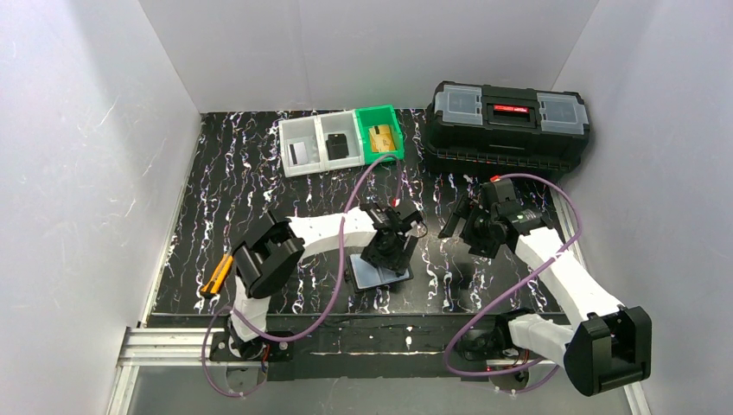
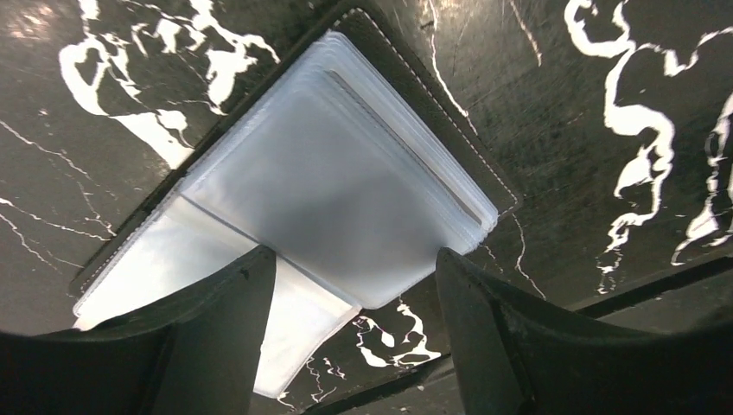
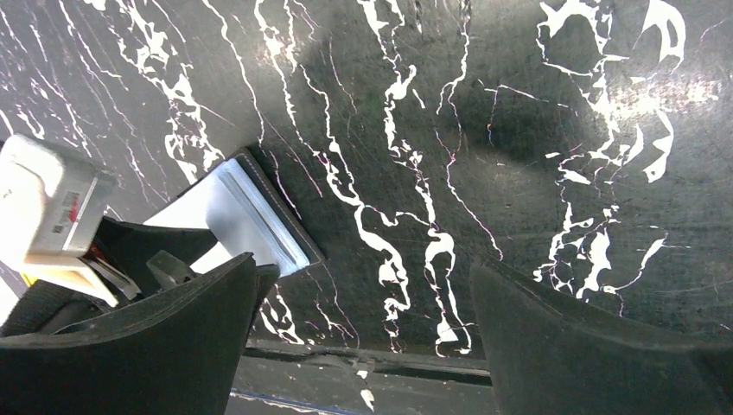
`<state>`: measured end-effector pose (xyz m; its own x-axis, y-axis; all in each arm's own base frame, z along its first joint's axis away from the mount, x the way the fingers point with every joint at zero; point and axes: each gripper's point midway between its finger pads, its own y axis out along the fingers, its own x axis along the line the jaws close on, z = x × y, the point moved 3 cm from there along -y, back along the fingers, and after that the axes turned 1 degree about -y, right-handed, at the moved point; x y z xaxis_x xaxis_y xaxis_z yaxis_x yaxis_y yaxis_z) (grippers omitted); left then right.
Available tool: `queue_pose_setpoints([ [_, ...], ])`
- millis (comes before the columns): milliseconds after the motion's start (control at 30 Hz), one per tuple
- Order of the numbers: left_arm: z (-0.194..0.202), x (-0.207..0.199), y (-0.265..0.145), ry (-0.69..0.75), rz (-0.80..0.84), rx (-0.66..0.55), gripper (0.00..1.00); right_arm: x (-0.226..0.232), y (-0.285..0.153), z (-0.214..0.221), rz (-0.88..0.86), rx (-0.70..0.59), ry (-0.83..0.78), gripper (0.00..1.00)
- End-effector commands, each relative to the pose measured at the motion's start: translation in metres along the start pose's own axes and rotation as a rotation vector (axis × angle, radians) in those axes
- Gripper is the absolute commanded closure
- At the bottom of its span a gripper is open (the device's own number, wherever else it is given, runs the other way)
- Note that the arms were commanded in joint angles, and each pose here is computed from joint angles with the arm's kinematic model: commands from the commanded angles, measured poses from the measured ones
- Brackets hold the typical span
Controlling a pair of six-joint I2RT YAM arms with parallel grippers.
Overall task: Take the credit cards out of the card holder
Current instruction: Remove the credit card from the card holder.
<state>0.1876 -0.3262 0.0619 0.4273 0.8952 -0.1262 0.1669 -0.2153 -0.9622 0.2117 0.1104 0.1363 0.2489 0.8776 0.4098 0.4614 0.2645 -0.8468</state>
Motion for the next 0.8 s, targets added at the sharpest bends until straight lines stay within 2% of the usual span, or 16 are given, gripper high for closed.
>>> queue_pose_setpoints([
  [0, 0.006, 0.009, 0.004, 0.064, -0.077, -0.002, 0.35, 0.002, 0.006, 0.000, -0.024, -0.002, 0.011, 0.02],
  [167, 0.017, 0.018, 0.013, 0.104, -0.099, 0.026, 0.44, 0.002, 0.008, 0.002, -0.024, 0.012, 0.018, 0.02],
  [300, 0.022, 0.027, 0.013, 0.114, -0.110, 0.032, 0.65, 0.005, 0.009, 0.005, -0.050, 0.022, 0.023, 0.02],
  [500, 0.023, 0.033, 0.007, 0.062, 0.015, 0.027, 0.87, 0.014, 0.017, 0.020, -0.087, 0.079, 0.014, 0.02],
  [600, 0.024, 0.032, 0.005, 0.024, 0.111, 0.031, 0.93, 0.027, 0.021, 0.031, -0.129, 0.115, 0.001, 0.03],
  [767, 0.023, 0.030, 0.005, -0.057, 0.247, 0.042, 1.00, 0.052, 0.024, 0.044, -0.203, 0.159, -0.020, 0.12],
])
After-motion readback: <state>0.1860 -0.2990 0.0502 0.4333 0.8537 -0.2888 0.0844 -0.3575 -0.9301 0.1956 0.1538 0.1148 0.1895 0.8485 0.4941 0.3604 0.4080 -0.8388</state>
